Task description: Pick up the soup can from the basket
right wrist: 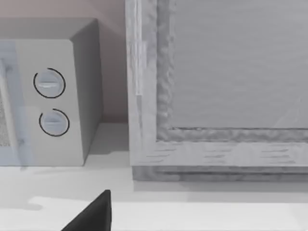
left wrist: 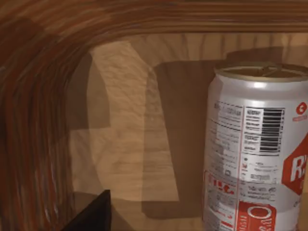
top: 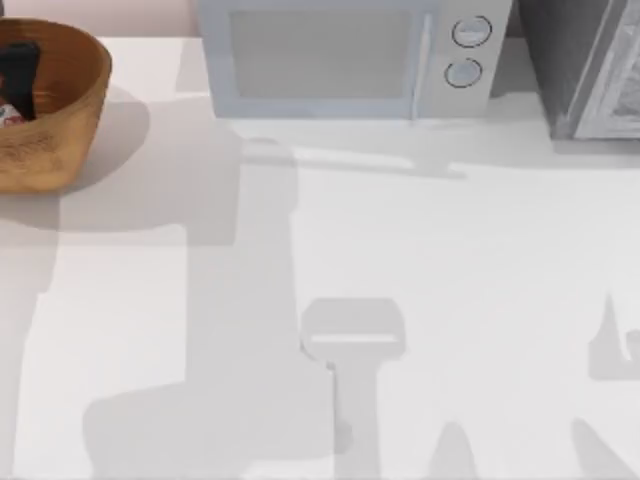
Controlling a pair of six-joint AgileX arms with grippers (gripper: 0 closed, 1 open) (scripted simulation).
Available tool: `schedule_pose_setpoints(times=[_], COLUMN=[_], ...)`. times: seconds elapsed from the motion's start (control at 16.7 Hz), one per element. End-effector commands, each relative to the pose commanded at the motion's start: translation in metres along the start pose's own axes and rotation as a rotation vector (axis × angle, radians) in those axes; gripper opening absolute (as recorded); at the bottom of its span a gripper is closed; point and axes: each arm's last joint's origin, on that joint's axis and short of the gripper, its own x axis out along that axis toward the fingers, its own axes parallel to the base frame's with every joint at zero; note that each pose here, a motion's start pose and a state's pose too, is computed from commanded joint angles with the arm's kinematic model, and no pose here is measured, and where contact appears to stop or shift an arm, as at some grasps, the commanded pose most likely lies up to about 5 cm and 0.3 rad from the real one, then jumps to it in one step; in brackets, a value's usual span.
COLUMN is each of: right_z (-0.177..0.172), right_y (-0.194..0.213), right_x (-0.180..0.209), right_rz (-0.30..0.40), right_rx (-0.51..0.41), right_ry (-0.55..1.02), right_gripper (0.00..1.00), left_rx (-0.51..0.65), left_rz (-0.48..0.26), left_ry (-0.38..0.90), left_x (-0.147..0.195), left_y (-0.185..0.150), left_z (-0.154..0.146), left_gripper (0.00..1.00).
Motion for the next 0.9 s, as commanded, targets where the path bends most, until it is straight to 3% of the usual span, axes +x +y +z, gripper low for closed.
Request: schedule_pose_setpoints(times=[0.9], right_z=[0.000], right_y=[0.000], right_x=[0.000], right_rz=[0.000], right_rx=[0.000], right_ry=[0.000], right_gripper=[1.00], left_rx=[0.000], left_rz=[0.000], left_ry=[0.003], left_x=[0.059], left_y=[0.000], left_z=[0.003], left_gripper=[1.00])
